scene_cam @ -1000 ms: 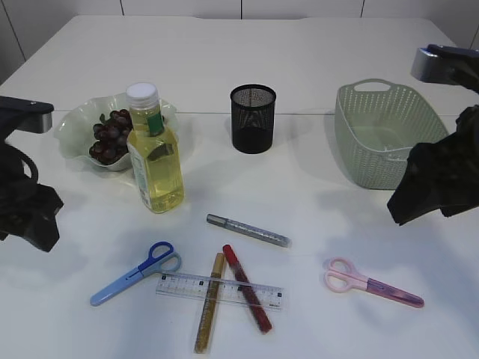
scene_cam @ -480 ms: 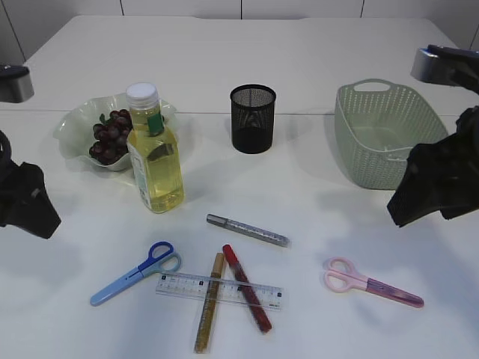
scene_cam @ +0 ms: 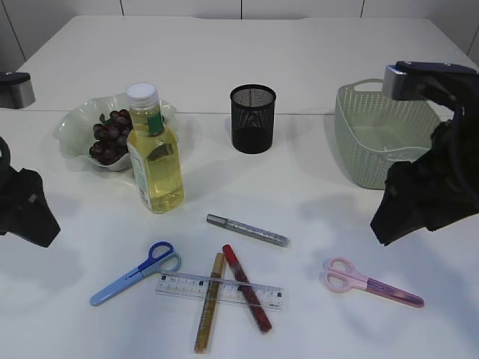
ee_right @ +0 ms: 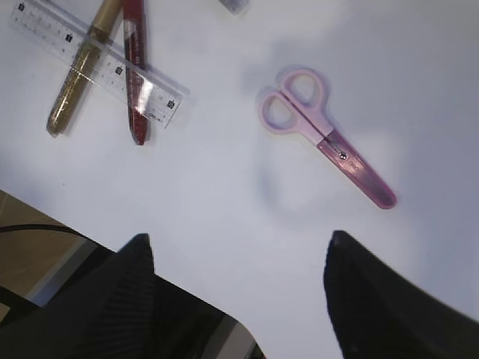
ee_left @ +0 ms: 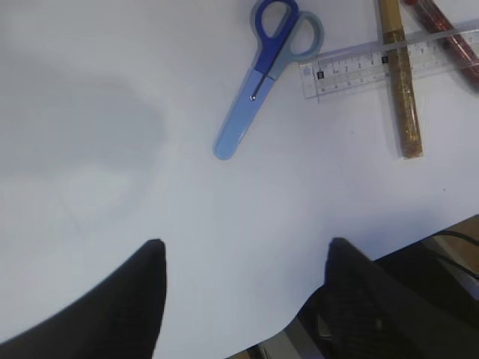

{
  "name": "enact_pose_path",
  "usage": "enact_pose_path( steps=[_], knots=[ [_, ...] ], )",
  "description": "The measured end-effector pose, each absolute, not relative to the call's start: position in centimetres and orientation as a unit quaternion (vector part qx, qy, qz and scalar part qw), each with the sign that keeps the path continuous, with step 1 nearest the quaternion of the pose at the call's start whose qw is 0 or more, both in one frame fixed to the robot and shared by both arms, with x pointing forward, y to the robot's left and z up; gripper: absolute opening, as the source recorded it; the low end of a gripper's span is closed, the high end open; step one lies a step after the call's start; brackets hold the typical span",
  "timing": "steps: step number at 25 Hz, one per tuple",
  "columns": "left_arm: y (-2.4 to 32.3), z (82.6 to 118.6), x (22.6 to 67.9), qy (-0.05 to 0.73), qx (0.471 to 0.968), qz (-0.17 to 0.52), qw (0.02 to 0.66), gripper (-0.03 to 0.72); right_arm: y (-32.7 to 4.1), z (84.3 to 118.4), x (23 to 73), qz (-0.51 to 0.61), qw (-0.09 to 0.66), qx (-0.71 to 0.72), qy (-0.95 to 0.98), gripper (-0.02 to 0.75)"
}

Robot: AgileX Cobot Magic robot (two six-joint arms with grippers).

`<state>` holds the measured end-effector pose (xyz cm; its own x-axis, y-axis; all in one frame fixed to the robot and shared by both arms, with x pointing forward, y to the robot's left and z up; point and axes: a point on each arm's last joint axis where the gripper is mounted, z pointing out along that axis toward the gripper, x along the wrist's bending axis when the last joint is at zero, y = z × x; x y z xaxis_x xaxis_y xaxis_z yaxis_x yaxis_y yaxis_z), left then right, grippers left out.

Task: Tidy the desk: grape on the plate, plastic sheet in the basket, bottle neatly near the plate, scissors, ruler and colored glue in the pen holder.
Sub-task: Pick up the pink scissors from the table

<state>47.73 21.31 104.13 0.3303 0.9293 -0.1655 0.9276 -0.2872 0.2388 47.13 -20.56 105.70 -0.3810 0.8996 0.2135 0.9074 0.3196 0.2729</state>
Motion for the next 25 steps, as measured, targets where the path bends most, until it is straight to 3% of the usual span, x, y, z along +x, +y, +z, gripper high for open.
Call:
enact_pose_path(
  steps=[10, 18, 25],
  knots=[
    [20.9, 104.2, 47.7, 0.586, 0.794, -0.015, 0.163, 0.486, -21.0, 101.2, 49.7, -0.074, -0.001, -0.492, -0.868, 0.491],
    [20.9, 104.2, 47.8, 0.586, 0.793, -0.012, 0.167, 0.451, -18.4, 97.2, 50.8, -0.034, 0.000, -0.341, -0.940, 0.477],
    [20.9, 104.3, 47.8, 0.586, 0.792, -0.009, 0.171, 0.425, -17.8, 95.3, 52.2, -0.028, -0.027, -0.302, -0.952, 0.477]
  ],
)
